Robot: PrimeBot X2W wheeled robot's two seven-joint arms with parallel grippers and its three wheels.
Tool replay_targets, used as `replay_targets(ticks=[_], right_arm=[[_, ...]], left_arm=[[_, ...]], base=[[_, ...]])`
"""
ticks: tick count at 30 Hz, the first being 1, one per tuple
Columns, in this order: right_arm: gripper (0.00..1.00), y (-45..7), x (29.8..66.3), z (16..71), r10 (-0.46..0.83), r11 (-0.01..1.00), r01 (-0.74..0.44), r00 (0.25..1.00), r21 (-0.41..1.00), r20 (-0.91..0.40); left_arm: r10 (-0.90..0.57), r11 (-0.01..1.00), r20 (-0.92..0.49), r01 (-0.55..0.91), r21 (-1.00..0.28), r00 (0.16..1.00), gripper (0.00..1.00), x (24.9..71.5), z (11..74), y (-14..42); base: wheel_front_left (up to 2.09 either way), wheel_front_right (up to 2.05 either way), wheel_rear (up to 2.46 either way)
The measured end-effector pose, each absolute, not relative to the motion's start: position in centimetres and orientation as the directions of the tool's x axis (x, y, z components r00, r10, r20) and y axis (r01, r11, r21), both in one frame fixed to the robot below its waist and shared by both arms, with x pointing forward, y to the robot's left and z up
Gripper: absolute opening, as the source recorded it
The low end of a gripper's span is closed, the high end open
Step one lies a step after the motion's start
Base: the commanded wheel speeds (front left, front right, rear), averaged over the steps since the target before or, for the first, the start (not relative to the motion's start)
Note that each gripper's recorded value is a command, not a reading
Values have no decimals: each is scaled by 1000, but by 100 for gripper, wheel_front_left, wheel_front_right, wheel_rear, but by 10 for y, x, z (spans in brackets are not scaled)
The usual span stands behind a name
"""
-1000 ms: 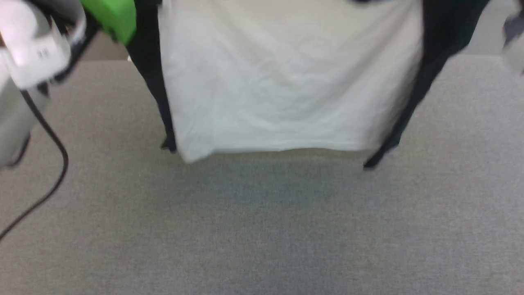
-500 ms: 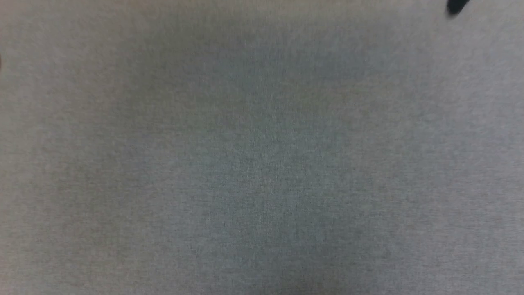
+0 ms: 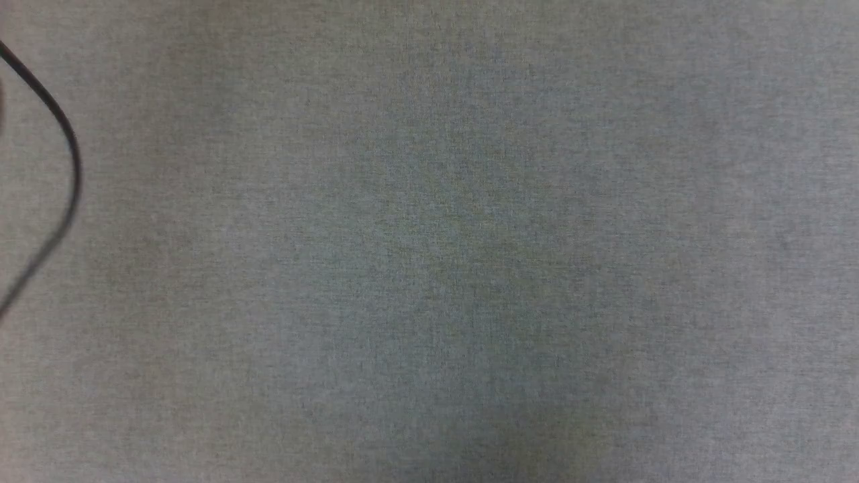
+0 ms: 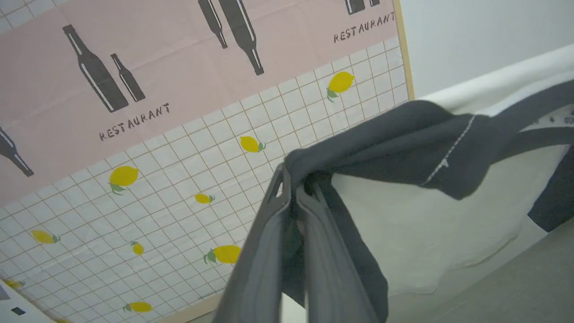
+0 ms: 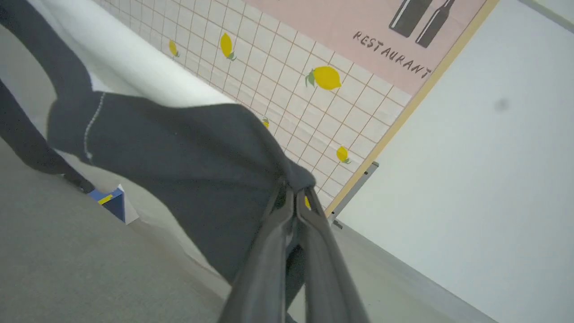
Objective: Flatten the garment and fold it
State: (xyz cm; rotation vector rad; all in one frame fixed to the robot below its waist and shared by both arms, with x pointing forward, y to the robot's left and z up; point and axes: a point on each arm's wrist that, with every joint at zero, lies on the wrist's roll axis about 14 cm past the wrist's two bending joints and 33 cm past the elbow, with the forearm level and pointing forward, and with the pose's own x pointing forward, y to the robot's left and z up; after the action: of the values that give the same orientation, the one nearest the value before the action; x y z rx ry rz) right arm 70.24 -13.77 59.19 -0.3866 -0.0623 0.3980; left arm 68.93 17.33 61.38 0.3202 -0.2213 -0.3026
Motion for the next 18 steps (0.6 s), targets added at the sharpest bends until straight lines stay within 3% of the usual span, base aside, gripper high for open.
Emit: replay_targets(ticks=[8,18], right_arm=[[0,-135,635,526,455,830,-485,875,-275,-168],[0,-138,490,452,524,772,-621,741,-134,-419]], left_arm=[[-323,928,42,307,211,945,0,616,544,173],[-298,945,-212,319,72,931,0,458,449,177]], base=[[0,0,0],[0,0,0]])
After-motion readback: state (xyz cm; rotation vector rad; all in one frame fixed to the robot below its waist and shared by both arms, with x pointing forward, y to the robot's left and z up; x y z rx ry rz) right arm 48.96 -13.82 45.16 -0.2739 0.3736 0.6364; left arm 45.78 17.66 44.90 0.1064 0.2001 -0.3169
